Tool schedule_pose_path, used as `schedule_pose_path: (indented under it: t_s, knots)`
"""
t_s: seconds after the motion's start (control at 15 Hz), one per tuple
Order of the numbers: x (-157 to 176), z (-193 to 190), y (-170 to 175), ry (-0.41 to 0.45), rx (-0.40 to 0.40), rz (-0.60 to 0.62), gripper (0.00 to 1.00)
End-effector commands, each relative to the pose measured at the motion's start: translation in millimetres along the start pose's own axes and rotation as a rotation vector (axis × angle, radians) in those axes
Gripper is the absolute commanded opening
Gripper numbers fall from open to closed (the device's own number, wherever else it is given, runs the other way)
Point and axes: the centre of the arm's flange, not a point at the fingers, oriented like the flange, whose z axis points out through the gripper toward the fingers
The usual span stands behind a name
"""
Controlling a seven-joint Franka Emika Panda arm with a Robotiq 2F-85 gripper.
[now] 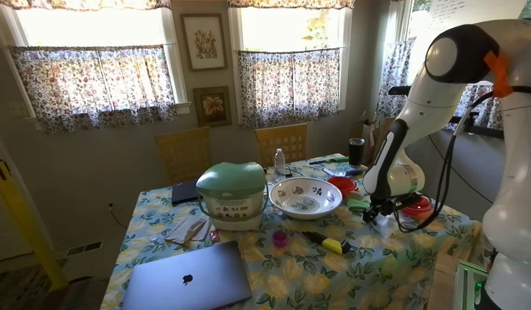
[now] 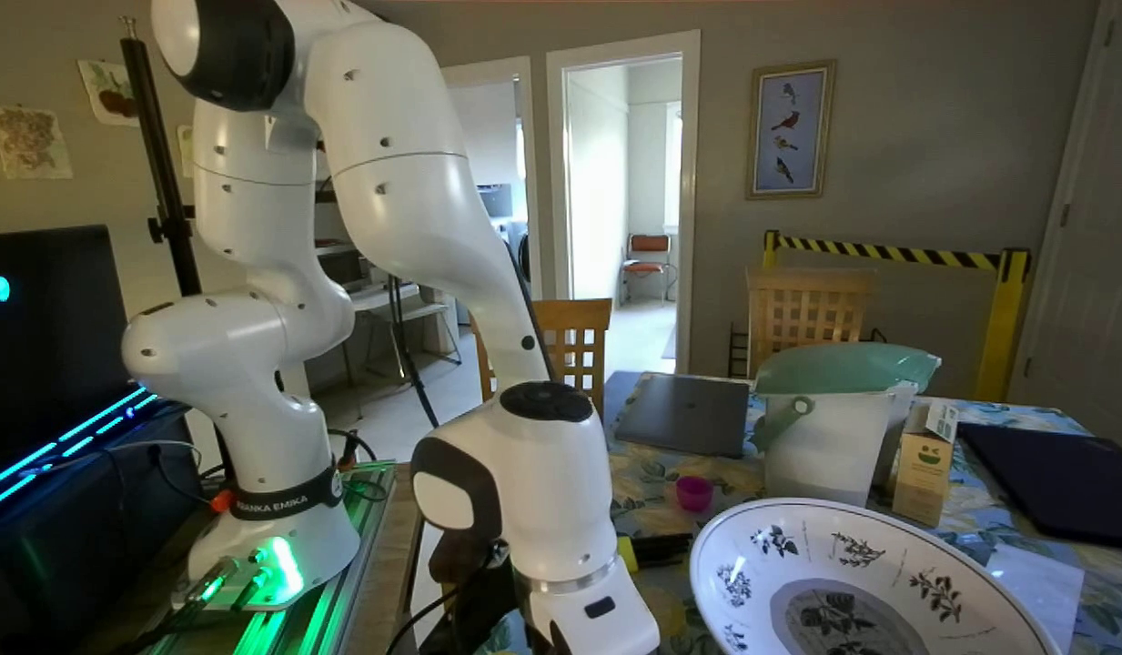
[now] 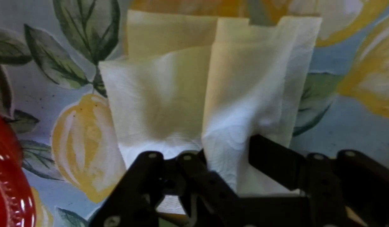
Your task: Wipe the inside of the bowl with the paper towel
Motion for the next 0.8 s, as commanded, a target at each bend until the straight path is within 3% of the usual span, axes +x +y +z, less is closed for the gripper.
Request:
schedule_pose_path:
  t_s: [0.0, 0.27, 0.73]
  knots:
    - [-3.9, -12.8, 0.2, -0.011, -0.083, -0.003, 0.01]
    - [-7.4, -44.4, 9.5, 0.018, -0.169, 0.024, 0.03]
    - [27.5, -117.3, 20.4, 0.174, -0.194, 0.082, 0.03]
